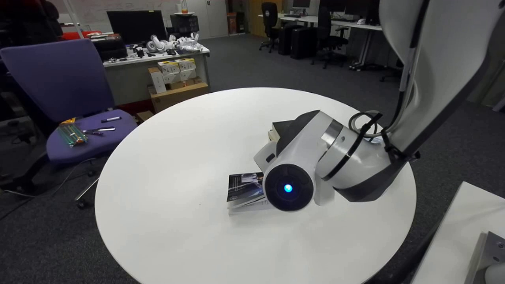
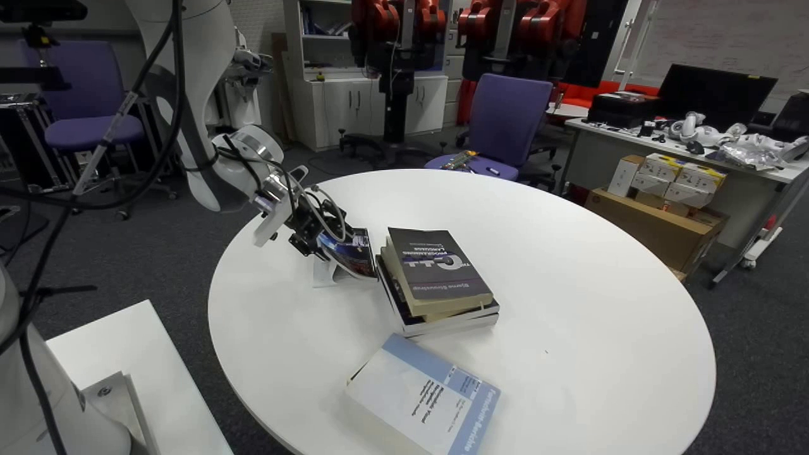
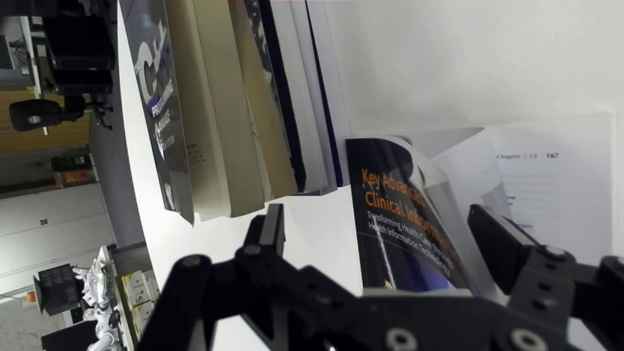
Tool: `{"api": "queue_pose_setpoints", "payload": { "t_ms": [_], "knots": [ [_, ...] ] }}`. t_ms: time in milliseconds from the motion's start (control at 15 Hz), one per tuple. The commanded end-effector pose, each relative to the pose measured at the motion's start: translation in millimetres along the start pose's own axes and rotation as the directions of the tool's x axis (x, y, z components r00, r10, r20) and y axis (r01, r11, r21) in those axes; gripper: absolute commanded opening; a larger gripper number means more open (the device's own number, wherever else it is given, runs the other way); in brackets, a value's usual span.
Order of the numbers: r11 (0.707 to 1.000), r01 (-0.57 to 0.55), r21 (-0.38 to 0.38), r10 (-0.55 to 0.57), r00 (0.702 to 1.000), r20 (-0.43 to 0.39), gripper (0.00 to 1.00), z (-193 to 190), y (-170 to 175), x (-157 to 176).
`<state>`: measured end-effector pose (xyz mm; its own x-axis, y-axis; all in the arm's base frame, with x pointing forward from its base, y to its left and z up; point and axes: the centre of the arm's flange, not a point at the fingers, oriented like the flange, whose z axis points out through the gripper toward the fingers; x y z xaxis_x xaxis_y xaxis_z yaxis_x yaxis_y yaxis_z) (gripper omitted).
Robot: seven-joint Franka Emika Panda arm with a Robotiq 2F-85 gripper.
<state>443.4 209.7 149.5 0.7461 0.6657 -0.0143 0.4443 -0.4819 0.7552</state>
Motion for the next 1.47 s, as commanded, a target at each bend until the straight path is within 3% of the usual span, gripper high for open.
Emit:
{"api": "queue_pose_setpoints", "payload": {
  "t_ms": [0, 600, 1400],
  "knots": [
    [1.000, -0.009, -0.030, 0.009, 1.000, -0.004, 1.00, -12, 21, 7],
    [0.999, -0.017, -0.034, 0.016, 1.000, -0.020, 1.00, -16, 23, 15],
    [1.000, -0.005, 0.017, 0.005, 1.000, 0.010, 1.00, 22, -10, 9]
  ]
}}
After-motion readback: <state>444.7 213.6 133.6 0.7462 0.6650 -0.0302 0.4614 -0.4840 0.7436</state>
